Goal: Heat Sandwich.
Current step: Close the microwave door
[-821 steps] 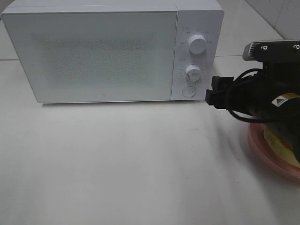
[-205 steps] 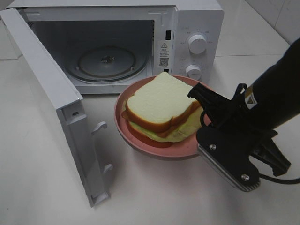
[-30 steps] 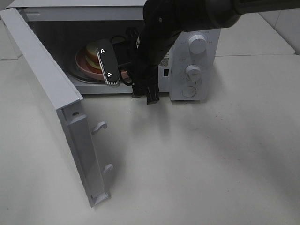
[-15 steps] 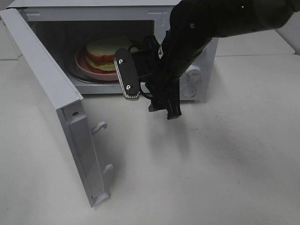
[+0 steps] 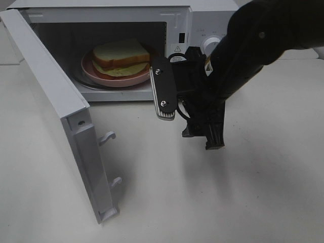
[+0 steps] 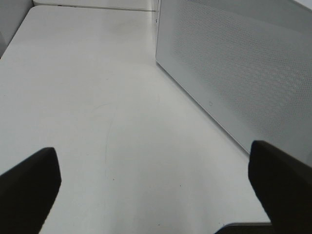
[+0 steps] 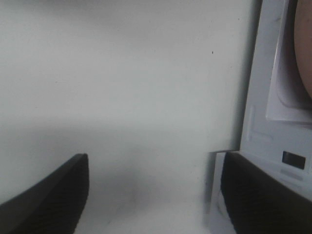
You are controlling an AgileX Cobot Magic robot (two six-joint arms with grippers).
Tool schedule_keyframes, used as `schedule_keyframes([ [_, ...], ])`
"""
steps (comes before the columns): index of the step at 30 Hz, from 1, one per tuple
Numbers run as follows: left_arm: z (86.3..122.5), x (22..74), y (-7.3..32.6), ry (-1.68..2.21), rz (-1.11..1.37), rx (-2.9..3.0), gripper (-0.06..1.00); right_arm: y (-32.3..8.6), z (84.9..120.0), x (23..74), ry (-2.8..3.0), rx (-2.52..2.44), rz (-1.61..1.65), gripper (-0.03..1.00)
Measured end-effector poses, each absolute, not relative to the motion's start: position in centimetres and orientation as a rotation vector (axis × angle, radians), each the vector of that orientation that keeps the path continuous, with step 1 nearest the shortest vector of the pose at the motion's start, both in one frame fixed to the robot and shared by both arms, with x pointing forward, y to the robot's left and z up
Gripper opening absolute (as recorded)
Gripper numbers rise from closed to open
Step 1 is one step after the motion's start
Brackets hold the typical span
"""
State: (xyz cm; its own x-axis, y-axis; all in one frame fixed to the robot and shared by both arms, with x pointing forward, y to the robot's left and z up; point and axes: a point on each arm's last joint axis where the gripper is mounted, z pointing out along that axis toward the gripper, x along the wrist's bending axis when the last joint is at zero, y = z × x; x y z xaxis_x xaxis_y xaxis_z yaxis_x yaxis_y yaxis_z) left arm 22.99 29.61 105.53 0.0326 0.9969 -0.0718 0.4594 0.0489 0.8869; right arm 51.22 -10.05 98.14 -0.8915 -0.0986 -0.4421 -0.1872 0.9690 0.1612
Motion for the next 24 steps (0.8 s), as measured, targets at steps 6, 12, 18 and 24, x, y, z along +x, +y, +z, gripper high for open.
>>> schedule_keyframes([
  [6, 105.5, 23.0, 29.6, 1.538, 0.862, 1.521, 0.97, -11.8, 98.6, 48.9, 2.695, -0.018, 0.318, 0.72],
  [12, 105.5, 23.0, 29.6, 1.538, 0.862, 1.521, 0.97, -13.1, 98.9, 47.2, 2.722, 0.145, 0.33, 0.72],
  [18, 105.5, 23.0, 29.6, 1.538, 0.862, 1.521, 0.97, -14.7, 99.9, 45.2, 2.73, 0.356, 0.347, 0.72],
  [24, 105.5, 23.0, 29.6, 1.538, 0.862, 1.521, 0.97, -16.1, 101.9, 43.5, 2.684, 0.66, 0.403, 0.72],
])
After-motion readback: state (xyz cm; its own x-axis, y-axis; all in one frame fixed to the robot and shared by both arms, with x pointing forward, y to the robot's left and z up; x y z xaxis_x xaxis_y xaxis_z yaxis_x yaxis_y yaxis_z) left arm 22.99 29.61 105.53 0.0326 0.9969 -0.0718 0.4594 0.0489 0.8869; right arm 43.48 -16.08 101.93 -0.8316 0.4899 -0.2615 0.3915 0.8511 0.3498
